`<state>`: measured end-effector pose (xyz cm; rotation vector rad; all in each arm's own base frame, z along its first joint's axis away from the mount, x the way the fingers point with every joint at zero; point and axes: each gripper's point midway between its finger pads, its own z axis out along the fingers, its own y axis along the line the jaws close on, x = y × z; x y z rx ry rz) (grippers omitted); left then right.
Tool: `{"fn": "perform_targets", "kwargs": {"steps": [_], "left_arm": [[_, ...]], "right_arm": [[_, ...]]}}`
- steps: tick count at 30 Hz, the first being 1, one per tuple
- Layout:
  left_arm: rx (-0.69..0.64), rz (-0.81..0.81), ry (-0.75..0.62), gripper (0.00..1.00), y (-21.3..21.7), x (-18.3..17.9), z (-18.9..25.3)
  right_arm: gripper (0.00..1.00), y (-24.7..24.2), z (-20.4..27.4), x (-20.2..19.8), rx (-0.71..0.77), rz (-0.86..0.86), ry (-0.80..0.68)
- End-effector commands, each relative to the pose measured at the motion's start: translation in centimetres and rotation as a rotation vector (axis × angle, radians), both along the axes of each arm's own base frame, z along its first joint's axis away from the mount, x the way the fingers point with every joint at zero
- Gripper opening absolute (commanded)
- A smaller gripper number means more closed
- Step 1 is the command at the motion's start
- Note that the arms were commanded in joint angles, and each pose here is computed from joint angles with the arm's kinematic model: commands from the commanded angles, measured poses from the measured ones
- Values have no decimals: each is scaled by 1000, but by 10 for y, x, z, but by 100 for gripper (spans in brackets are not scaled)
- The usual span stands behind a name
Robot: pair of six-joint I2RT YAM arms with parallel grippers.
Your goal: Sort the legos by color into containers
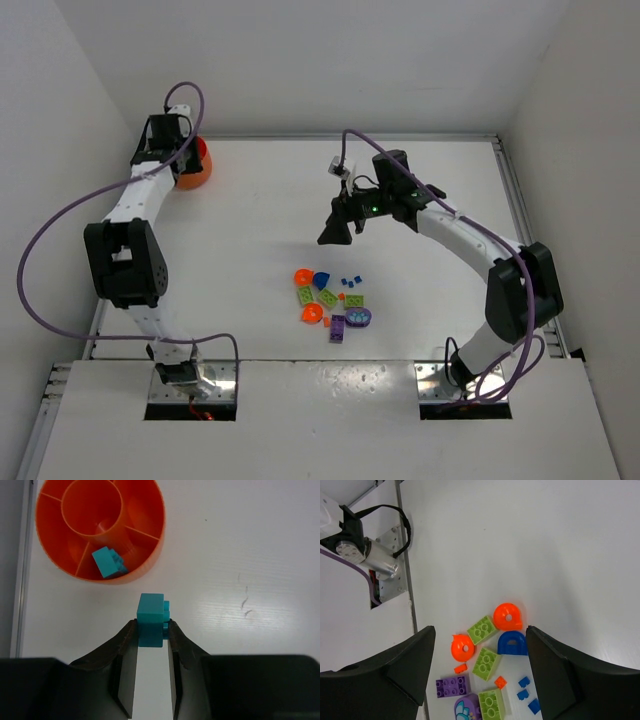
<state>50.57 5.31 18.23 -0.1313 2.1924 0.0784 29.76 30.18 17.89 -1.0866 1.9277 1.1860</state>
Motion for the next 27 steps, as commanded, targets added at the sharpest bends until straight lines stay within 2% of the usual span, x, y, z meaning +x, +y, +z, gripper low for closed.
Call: {"fn": "perform_targets", "kwargs": {"steps": [1, 8, 27], "left_arm": [[-5, 80, -69, 0, 22, 17, 25], [-32, 126, -45, 0, 38, 30, 11], [-42, 141, -20, 0, 48, 61, -9]], "right_arm": [[73, 1, 3, 3, 10, 10, -43], [73, 1, 3, 3, 10, 10, -43], [75, 3, -13, 3, -2, 17, -7]]}}
